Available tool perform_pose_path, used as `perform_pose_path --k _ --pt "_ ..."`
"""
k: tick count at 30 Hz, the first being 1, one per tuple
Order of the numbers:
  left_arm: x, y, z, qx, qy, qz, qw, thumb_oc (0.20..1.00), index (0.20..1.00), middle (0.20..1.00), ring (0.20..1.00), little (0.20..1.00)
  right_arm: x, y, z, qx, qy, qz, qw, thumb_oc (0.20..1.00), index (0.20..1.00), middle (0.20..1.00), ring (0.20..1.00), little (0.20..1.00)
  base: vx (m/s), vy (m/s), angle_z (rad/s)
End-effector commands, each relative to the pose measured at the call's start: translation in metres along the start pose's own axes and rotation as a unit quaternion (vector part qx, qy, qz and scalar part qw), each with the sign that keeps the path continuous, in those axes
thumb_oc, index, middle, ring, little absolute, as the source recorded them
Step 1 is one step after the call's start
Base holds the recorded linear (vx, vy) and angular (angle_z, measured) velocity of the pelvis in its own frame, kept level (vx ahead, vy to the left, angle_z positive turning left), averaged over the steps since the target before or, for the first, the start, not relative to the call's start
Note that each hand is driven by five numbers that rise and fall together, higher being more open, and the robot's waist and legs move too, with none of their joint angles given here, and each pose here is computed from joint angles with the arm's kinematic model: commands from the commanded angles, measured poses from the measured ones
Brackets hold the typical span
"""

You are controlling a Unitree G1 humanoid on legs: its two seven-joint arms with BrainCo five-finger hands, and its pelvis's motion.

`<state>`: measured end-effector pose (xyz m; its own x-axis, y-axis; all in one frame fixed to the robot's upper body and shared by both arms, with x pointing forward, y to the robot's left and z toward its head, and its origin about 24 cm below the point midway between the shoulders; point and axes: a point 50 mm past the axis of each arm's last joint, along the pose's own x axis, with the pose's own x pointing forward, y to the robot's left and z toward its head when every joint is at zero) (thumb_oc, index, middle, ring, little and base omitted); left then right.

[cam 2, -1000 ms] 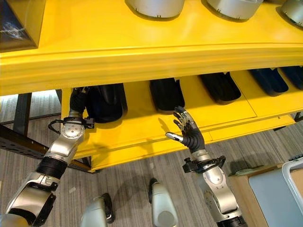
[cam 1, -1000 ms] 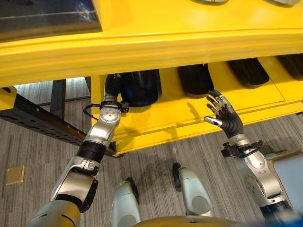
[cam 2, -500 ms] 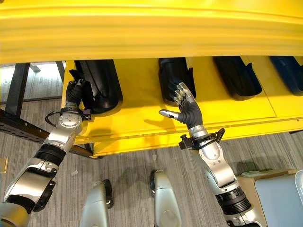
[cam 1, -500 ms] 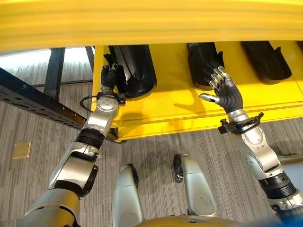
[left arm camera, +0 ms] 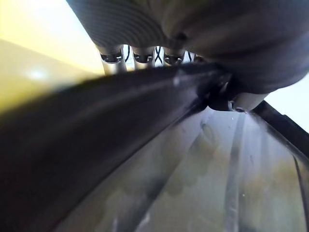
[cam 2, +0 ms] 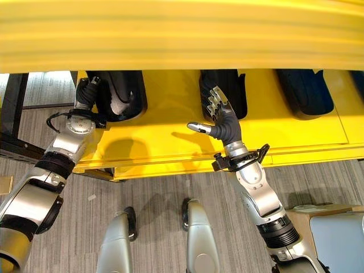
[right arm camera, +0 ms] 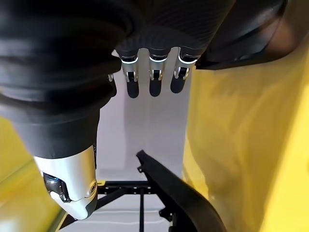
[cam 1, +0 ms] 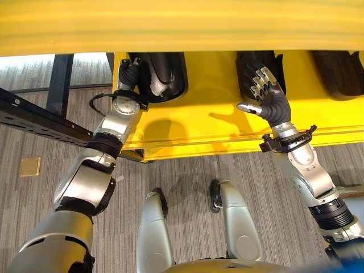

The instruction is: Move parts from the plastic box to the shelf.

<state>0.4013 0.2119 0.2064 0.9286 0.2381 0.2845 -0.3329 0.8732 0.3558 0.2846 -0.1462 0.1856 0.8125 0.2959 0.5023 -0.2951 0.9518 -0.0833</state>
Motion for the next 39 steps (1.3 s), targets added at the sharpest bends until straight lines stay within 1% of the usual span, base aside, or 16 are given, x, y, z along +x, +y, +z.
perform_pose_path --k 1,11,18,24,28,32,36,39 --pt "0.015 0.013 0.046 0.019 -0.08 0.015 0.997 0.2 0.2 0.2 0.2 0.2 0.001 -0.004 0.015 0.014 -0.055 -0.011 0.998 1.0 1.0 1.0 1.0 1.0 0.0 0.0 0.0" --pt "0.02 0.001 0.047 0.021 -0.058 -0.008 0.998 0.2 0.2 0.2 0.2 0.2 -0.002 0.0 0.016 0.032 -0.061 -0.008 0.998 1.0 1.0 1.0 1.0 1.0 0.02 -0.001 0.0" --pt "0.019 -0.007 0.02 0.016 0.014 -0.013 1.0 0.2 0.2 0.2 0.2 0.2 -0.005 0.002 0.016 0.04 -0.061 -0.007 0.997 1.0 1.0 1.0 1.0 1.0 0.0 0.0 0.0" --pt "0.017 -0.009 0.008 0.003 0.046 -0.007 0.999 0.2 0.2 0.2 0.2 0.2 -0.006 0.003 0.017 0.04 -0.064 -0.01 0.997 1.0 1.0 1.0 1.0 1.0 0.0 0.0 0.0" --pt "0.016 -0.009 0.001 0.009 0.063 -0.002 0.998 0.2 0.2 0.2 0.2 0.2 -0.007 0.003 0.018 0.041 -0.068 -0.009 0.997 1.0 1.0 1.0 1.0 1.0 0.0 0.0 0.0" --pt "0.015 -0.006 -0.006 0.031 0.077 0.003 0.997 0.2 0.2 0.2 0.2 0.2 -0.007 0.003 0.019 0.04 -0.068 -0.004 0.997 1.0 1.0 1.0 1.0 1.0 0.0 0.0 0.0" --pt "0.014 -0.005 -0.011 0.08 0.078 0.008 0.994 0.2 0.2 0.2 0.2 0.2 -0.007 0.003 0.02 0.036 -0.068 -0.001 0.997 1.0 1.0 1.0 1.0 1.0 0.0 0.0 0.0" --pt "0.013 -0.006 -0.015 0.088 0.084 0.009 0.992 0.2 0.2 0.2 0.2 0.2 -0.006 0.004 0.021 0.038 -0.072 0.003 0.997 1.0 1.0 1.0 1.0 1.0 0.0 0.0 0.0"
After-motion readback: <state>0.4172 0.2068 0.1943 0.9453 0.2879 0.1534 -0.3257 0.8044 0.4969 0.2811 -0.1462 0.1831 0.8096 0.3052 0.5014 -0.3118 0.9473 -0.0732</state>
